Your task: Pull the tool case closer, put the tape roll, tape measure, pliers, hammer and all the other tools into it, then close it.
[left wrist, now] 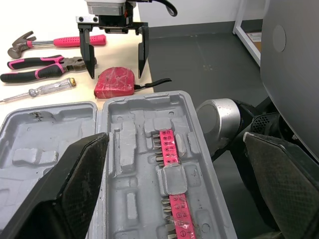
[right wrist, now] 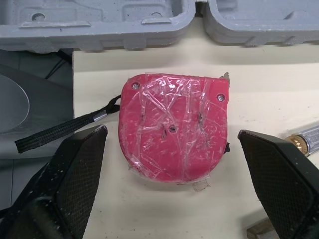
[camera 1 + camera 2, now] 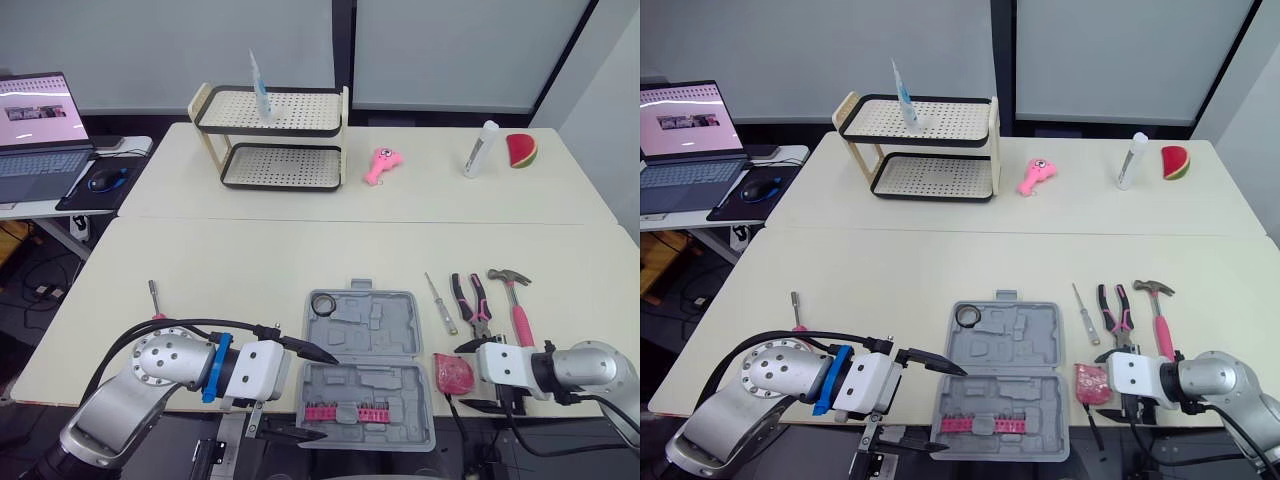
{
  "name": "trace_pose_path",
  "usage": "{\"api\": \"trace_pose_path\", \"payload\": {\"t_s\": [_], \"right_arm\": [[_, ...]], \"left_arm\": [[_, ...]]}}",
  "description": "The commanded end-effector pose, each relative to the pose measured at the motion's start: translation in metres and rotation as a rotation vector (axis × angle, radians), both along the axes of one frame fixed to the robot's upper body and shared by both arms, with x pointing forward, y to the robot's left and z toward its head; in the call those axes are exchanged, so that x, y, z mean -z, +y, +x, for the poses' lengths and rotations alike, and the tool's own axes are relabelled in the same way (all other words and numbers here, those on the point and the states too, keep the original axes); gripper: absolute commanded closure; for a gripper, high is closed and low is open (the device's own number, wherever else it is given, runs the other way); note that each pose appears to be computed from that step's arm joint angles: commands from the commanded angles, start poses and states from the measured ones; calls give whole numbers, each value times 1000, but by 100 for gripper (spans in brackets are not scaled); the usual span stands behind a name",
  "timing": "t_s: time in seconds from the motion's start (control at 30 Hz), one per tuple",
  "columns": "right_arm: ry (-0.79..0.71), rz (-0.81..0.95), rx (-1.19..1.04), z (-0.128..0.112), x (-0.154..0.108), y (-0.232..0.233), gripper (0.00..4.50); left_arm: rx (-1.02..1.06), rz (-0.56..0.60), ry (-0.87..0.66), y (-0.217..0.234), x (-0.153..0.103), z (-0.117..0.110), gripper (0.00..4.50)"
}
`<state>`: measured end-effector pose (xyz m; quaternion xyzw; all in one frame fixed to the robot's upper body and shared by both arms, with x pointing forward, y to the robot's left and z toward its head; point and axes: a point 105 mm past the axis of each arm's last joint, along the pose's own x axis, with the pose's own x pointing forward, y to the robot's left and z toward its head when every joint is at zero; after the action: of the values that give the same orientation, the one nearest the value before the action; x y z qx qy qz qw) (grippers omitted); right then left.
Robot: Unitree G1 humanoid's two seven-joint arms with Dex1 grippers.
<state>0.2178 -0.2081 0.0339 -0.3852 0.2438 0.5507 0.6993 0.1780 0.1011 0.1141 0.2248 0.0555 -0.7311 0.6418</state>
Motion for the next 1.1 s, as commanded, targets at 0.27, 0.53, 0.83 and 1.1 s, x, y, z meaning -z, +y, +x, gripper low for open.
{"api": "trace_pose_path", "payload": {"t_s": [0.27,0.53,0.83,1.1], "right_arm": [[7,18,26,1,5,7,4],[15,19,42,3,10,9,4],[4,22,41,5,8,9,135],[-63,-28,-22,16,-36,8,135]], "left_arm": [[20,-16,-26,-4,-5,-1,0],[20,-19,-30,-4,-6,0,0],[8,-23,-31,-3,-6,2,0],[-156,-64,-28,4,-22,31,0]]}}
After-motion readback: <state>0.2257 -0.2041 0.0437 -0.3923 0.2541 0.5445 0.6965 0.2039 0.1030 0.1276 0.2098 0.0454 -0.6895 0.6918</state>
